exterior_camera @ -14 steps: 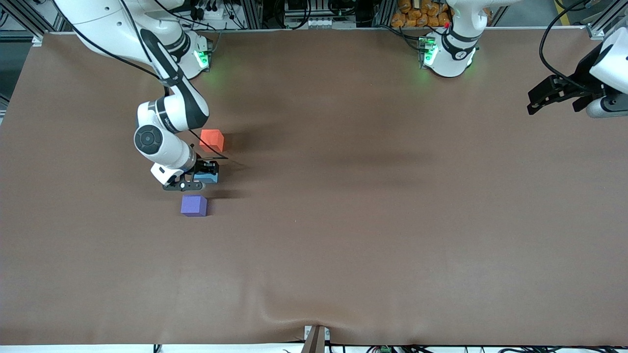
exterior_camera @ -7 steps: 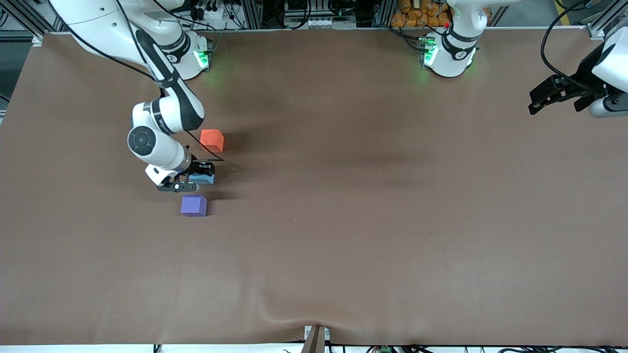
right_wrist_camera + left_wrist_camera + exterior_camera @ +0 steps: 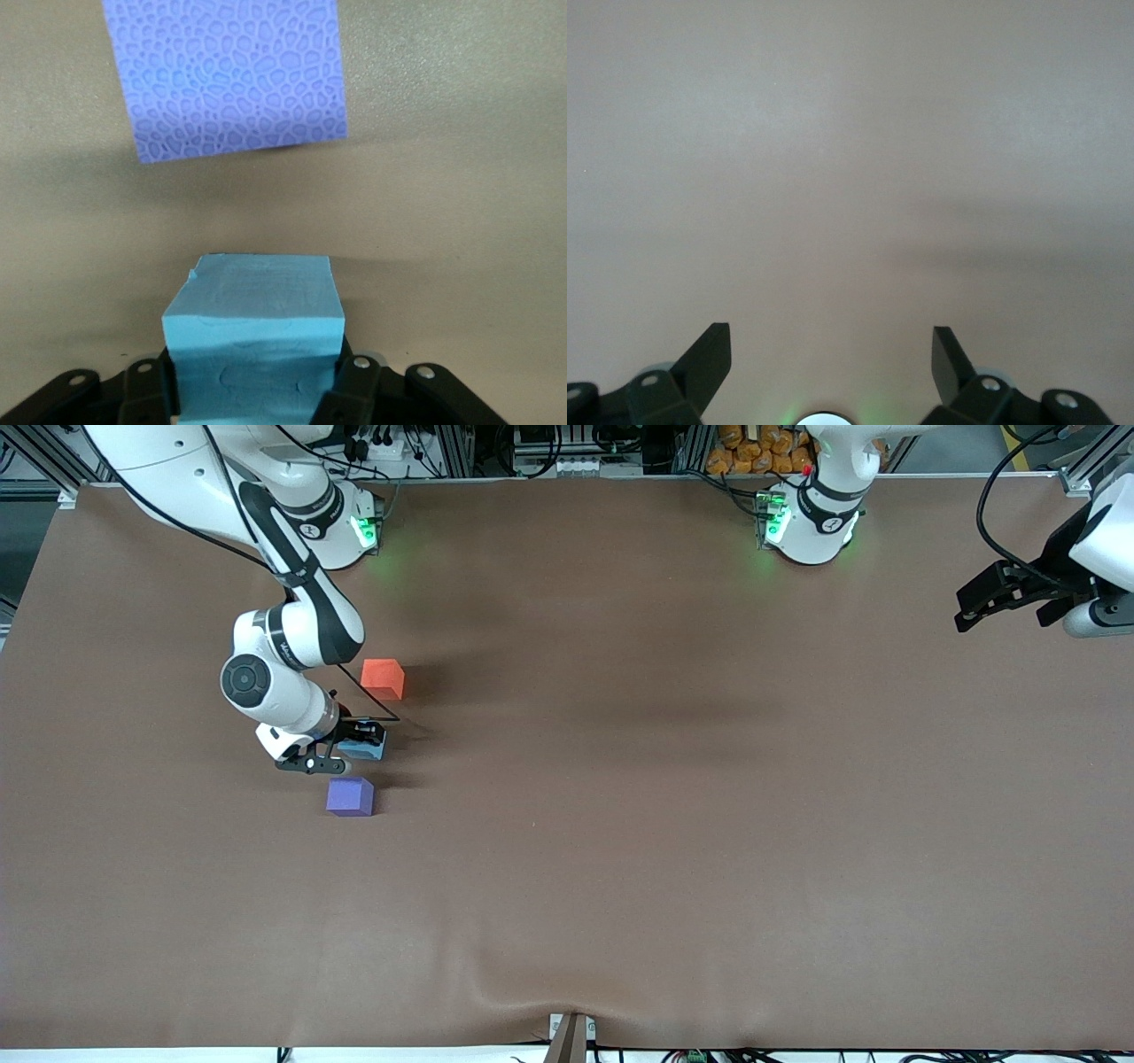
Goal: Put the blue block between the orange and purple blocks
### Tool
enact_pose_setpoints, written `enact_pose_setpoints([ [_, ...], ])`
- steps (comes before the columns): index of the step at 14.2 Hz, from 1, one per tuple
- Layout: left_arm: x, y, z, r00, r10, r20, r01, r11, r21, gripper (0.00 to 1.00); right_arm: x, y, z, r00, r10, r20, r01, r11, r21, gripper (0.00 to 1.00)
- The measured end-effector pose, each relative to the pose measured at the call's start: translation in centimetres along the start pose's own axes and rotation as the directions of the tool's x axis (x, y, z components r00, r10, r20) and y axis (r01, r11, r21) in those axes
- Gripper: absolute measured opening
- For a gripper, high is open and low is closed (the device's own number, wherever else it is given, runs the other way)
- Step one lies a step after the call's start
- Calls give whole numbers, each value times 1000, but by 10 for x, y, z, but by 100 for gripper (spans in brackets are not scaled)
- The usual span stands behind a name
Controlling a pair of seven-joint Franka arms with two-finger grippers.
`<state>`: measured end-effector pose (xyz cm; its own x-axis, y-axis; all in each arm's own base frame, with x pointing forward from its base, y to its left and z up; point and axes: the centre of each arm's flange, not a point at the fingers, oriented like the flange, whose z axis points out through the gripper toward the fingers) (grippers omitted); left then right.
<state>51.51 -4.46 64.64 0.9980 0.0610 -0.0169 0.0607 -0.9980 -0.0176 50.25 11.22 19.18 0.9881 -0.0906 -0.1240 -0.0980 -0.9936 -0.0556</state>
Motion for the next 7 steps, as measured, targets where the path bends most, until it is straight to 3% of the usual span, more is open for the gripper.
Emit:
enact_pose_setpoints([
  [3,0,0,0,1000,0,0,0,1000,0,100,-2,-2,5,1000,3,8,-3,1000,3,70],
  [5,0,0,0,1000,0,0,0,1000,0,100,-5,-9,9,1000,-9,28,8,1000,3,91],
  [6,0,0,0,1000,0,0,0,1000,0,100,-2,-16,2,998,-17,54,18,1000,0,99],
  [7,0,0,0,1000,0,0,0,1000,0,100,5,-25,-15,995,-28,98,29,1000,-6,100],
])
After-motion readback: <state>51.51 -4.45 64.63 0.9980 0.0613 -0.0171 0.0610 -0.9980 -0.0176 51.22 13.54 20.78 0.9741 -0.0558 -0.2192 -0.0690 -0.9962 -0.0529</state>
